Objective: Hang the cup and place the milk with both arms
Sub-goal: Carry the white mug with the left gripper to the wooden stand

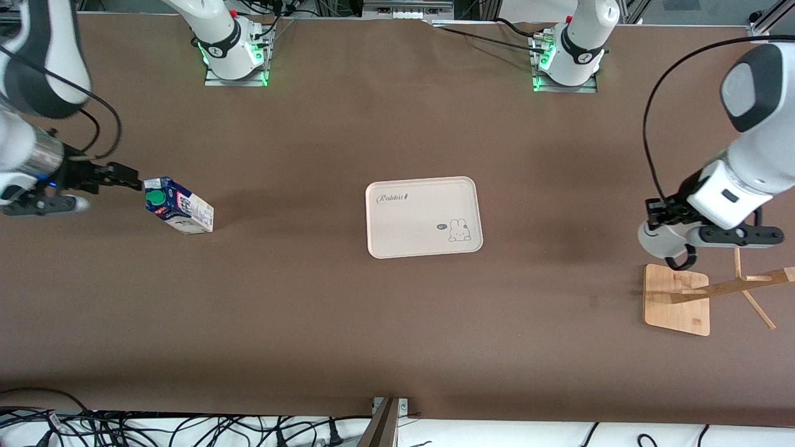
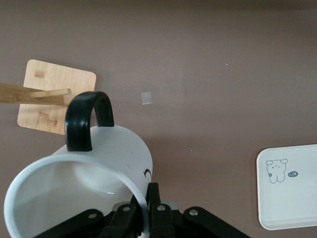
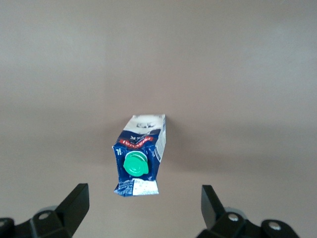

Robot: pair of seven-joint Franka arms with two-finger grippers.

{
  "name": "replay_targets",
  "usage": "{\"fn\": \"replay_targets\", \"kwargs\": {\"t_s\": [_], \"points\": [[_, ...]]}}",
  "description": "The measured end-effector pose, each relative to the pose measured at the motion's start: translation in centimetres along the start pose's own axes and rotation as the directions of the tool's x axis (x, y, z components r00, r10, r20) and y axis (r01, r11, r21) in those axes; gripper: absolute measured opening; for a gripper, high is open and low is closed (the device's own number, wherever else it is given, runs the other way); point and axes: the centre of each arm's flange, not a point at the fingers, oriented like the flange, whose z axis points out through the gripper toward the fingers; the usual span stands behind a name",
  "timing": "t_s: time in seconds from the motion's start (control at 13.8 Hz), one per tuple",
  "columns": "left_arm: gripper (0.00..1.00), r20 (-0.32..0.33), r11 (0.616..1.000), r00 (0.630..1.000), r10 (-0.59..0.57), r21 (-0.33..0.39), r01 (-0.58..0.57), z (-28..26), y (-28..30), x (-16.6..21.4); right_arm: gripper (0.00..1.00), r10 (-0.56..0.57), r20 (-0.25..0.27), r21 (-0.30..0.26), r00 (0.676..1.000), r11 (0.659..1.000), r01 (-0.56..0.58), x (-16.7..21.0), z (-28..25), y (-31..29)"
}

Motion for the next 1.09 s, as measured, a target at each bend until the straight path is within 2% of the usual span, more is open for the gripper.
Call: {"fn": "replay_targets", "kwargs": {"t_s": [0.14,0.43,0.65,0.72,0.94,1.09], "points": [[0.06,-0.021,1.000,1.000,-0.019,-0.017,0.019,-0.3,-2.0,0.7,1.00,-0.004,-0.072,-0.001,0.997,1.000,0.004,-0.3,-4.6,0.0],[0.06,-0.047,1.000,0.999,0.007,-0.001,-0.007,-0.6,-4.5,2.4,1.00,-0.015,-0.028,0.011,0.999,1.000,0.015,-1.0,-7.9,-0.6],[0.06,-0.066,1.000,0.998,0.026,0.010,-0.026,-0.6,-5.6,4.1,1.00,0.021,0.019,0.018,1.000,1.000,-0.022,-1.8,-8.9,1.3],[0.06,-0.062,0.999,0.998,0.032,0.011,-0.031,-0.4,-5.6,4.6,1.00,0.029,0.031,0.007,0.999,1.000,-0.030,-2.0,-9.3,1.9],[0.06,-0.044,0.998,0.997,0.064,-0.010,-0.065,0.1,-6.7,4.9,1.00,-0.035,0.070,-0.112,0.997,0.993,0.043,-1.4,-10.1,-0.3],[0.06,-0.037,0.996,0.996,0.086,-0.019,-0.087,0.4,-8.6,4.8,1.00,-0.072,0.080,-0.134,0.994,0.988,0.082,-0.9,-10.1,-2.4]]}}
